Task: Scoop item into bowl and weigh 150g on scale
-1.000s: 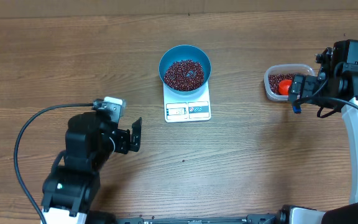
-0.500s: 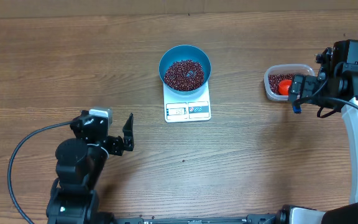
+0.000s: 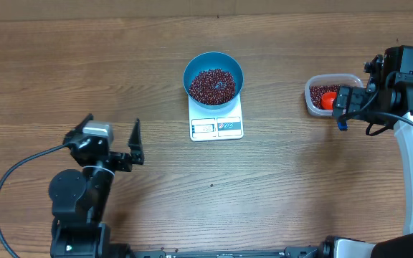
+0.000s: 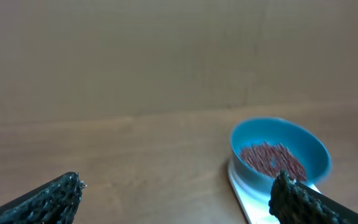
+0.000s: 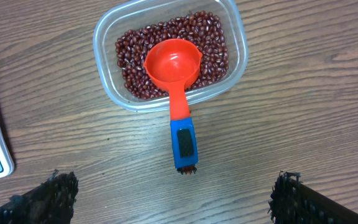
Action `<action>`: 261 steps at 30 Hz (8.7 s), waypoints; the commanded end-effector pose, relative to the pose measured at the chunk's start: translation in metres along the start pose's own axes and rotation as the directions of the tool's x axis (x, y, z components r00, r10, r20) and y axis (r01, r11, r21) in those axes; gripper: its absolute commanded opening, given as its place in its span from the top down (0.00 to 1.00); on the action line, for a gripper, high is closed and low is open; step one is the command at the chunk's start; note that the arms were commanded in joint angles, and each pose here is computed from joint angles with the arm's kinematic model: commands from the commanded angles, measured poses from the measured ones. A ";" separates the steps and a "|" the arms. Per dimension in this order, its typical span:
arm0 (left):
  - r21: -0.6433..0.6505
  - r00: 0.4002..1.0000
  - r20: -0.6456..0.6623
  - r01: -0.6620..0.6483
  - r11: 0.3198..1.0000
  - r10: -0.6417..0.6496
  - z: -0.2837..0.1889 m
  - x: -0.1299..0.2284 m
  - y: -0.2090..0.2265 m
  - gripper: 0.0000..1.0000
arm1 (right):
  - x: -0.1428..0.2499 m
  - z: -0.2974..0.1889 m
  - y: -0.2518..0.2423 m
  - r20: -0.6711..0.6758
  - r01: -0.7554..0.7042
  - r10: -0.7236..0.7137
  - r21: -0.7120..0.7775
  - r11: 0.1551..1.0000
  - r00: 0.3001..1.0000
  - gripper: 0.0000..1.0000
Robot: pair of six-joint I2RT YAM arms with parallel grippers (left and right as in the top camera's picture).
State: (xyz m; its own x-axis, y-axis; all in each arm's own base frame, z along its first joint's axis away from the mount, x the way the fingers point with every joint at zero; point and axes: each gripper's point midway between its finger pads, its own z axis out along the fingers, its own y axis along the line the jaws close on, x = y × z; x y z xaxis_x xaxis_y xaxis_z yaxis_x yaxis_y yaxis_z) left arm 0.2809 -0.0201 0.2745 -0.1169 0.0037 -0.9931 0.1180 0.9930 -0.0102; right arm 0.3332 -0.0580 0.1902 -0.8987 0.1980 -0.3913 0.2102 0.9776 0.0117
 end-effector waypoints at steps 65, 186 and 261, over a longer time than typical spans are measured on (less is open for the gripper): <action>-0.221 0.996 0.014 -0.085 0.972 0.090 -0.027 0.124 0.043 0.00 | -0.011 -0.011 0.000 0.046 0.001 -0.001 -0.005 1.000 0.999 0.00; -0.220 0.993 0.014 -0.111 0.969 0.117 -0.027 0.122 0.042 0.00 | 0.042 -0.120 0.044 0.957 0.261 0.125 -0.195 0.945 0.263 0.00; -0.220 0.993 0.014 -0.111 0.969 0.117 -0.027 0.122 0.042 0.01 | 0.097 -0.020 0.036 0.895 0.168 0.109 -0.199 0.966 0.433 0.00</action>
State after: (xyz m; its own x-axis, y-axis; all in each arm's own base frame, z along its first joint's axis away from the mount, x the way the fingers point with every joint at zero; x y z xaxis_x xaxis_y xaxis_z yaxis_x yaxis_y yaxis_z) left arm 0.2454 0.0225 0.1556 -0.0904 0.0997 -0.9909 -0.0757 0.9914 0.1066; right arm 0.2459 -0.0012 0.1740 -0.0210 0.1053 -0.9942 -0.0359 0.9937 0.1060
